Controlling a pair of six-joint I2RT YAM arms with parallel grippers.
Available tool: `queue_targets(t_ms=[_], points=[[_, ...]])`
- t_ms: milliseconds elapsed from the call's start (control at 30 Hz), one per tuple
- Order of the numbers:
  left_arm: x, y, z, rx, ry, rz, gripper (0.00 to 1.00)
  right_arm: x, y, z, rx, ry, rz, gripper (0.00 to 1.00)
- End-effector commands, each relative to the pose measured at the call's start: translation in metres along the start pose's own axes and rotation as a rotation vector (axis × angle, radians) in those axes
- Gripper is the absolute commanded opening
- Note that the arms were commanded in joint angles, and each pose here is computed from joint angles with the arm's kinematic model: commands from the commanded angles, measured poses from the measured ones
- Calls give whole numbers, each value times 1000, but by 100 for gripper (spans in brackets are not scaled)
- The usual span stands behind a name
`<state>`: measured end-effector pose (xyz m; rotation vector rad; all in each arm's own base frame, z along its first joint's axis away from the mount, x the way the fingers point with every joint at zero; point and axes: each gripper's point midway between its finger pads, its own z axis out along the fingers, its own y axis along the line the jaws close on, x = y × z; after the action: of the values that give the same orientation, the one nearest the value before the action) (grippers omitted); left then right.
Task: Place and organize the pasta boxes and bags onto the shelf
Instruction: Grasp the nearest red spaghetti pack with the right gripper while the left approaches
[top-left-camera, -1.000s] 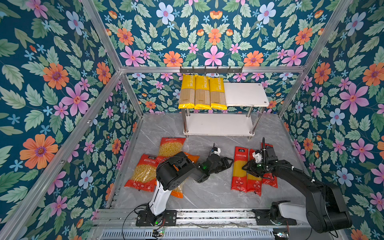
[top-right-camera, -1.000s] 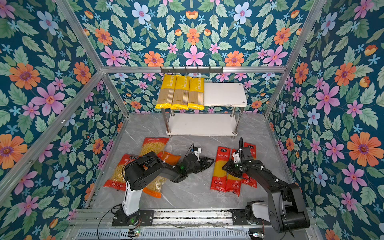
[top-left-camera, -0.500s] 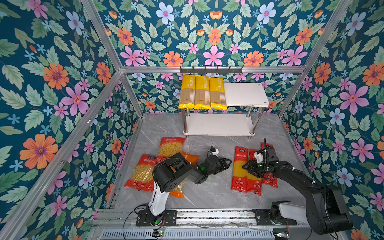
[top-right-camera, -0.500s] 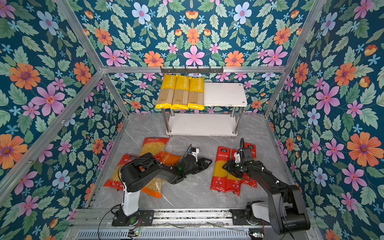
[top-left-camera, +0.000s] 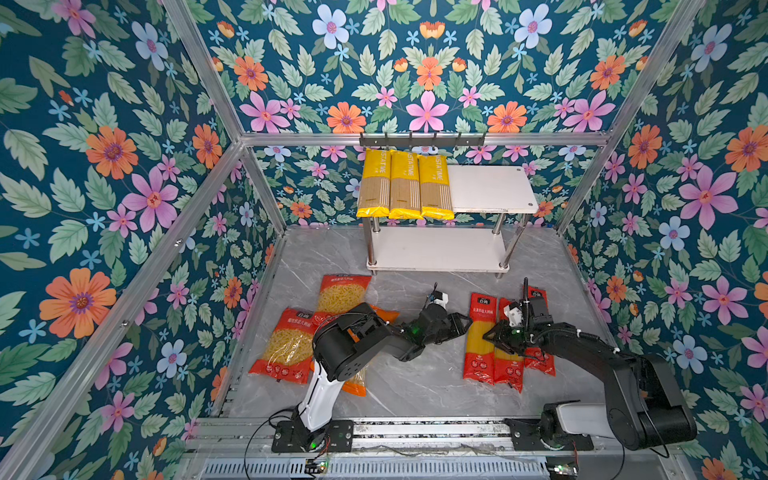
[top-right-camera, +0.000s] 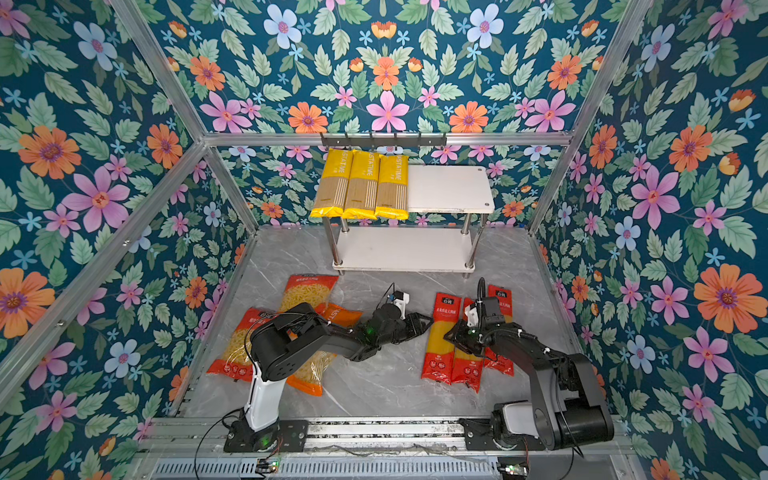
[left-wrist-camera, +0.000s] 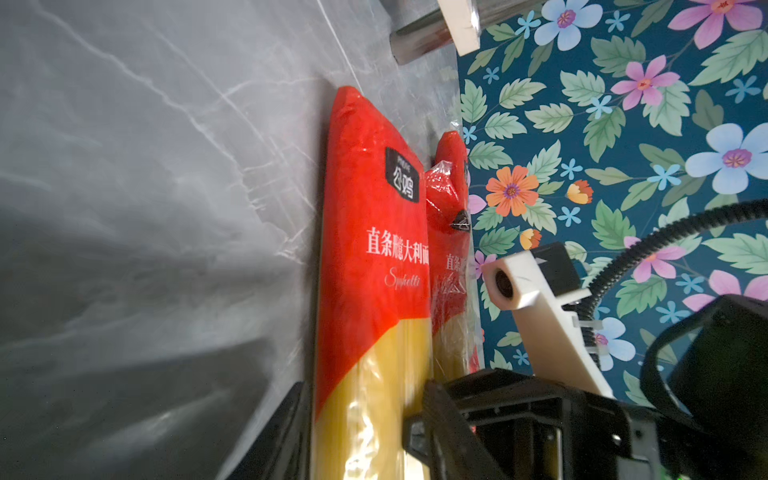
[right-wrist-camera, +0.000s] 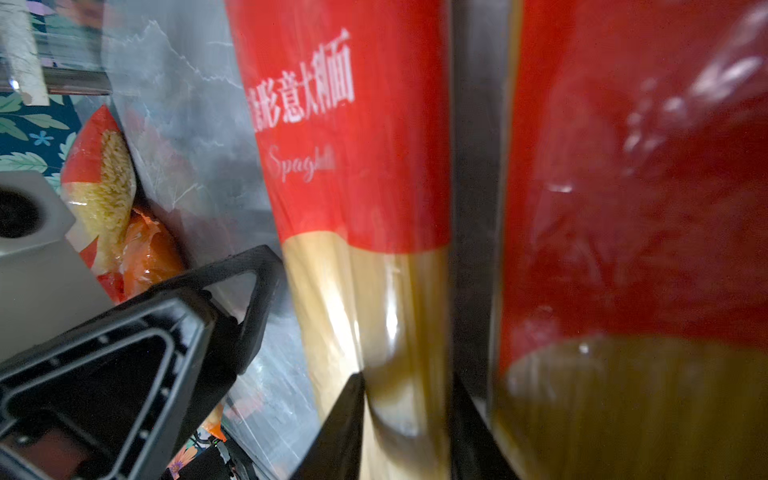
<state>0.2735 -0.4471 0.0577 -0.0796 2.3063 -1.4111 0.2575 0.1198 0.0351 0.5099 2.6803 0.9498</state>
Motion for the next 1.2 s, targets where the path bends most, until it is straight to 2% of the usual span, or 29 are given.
queue_targets(t_ms=[0,133,433,933,1167], points=[[-7,-6,-4,-16,-16,70,48,-10,12,-4,-54,-59,-24,23],[-16,-16,-15,-32,-38,140,49,-7,19,-9,-86,-86,-59,15],[-33,-40,-38,5,-97,228,50,-2,43,-24,-129,-121,-123,4],[-47,-64,-55,95,-147,277,52,-2,65,-42,-167,-150,-160,0],[-58,-76,-66,115,-178,322,53,8,86,-44,-183,-144,-239,0]])
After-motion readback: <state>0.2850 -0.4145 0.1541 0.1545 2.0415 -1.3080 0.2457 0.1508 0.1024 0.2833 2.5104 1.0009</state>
